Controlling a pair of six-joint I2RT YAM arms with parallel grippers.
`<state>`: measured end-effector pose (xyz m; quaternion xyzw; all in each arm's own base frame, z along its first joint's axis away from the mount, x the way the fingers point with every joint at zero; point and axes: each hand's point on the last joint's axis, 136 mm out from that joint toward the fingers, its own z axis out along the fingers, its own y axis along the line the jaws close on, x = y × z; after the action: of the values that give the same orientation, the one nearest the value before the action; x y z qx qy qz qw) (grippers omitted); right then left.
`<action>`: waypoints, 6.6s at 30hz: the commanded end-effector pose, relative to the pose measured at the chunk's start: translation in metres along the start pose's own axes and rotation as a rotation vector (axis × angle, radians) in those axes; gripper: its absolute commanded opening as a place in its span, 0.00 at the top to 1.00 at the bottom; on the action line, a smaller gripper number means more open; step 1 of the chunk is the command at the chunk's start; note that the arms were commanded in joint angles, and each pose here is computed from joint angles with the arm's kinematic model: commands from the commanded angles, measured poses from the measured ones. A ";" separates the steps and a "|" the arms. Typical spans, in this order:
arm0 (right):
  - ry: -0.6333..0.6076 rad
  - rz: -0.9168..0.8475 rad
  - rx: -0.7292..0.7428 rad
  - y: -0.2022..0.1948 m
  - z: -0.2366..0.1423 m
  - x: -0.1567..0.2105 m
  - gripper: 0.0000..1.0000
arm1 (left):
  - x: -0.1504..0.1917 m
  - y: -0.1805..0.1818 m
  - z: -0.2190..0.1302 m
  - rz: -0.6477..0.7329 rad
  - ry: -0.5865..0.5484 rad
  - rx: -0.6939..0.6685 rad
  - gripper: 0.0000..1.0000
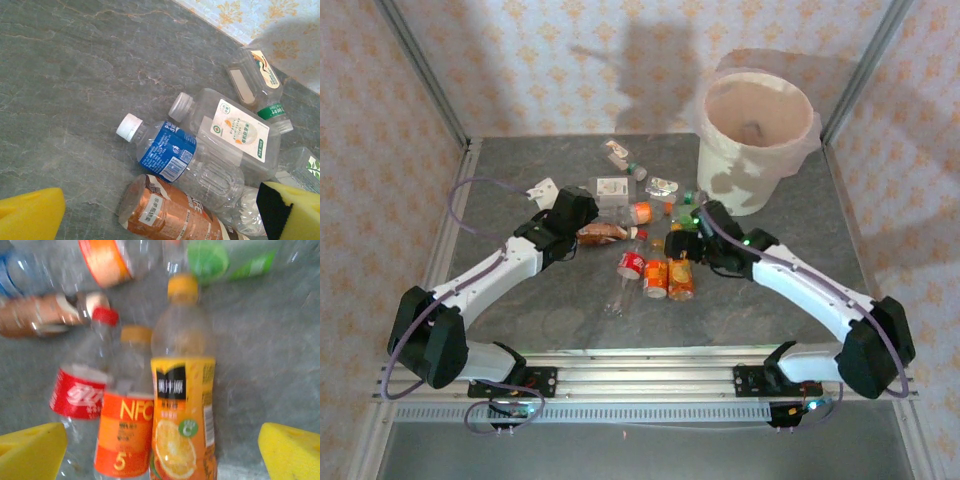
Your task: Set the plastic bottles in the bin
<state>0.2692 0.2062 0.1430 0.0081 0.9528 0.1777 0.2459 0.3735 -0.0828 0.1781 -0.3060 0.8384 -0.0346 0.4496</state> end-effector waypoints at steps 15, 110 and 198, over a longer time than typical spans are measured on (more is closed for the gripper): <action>0.208 -0.243 0.061 0.048 0.055 0.075 0.07 | 0.005 0.001 0.009 0.013 0.024 -0.036 0.00; -0.772 -0.621 0.115 -0.001 -0.175 -0.289 0.62 | 0.004 0.040 -0.014 -0.031 -0.027 -0.059 0.00; -0.767 0.010 -0.129 -0.064 -0.139 -0.172 0.01 | 0.155 -0.055 -0.012 0.849 0.567 0.096 0.05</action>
<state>0.3610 0.0930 0.3122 0.0417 0.7819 0.2431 0.5725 0.3293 -0.2246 0.0930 0.0910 0.9736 -0.0248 0.2079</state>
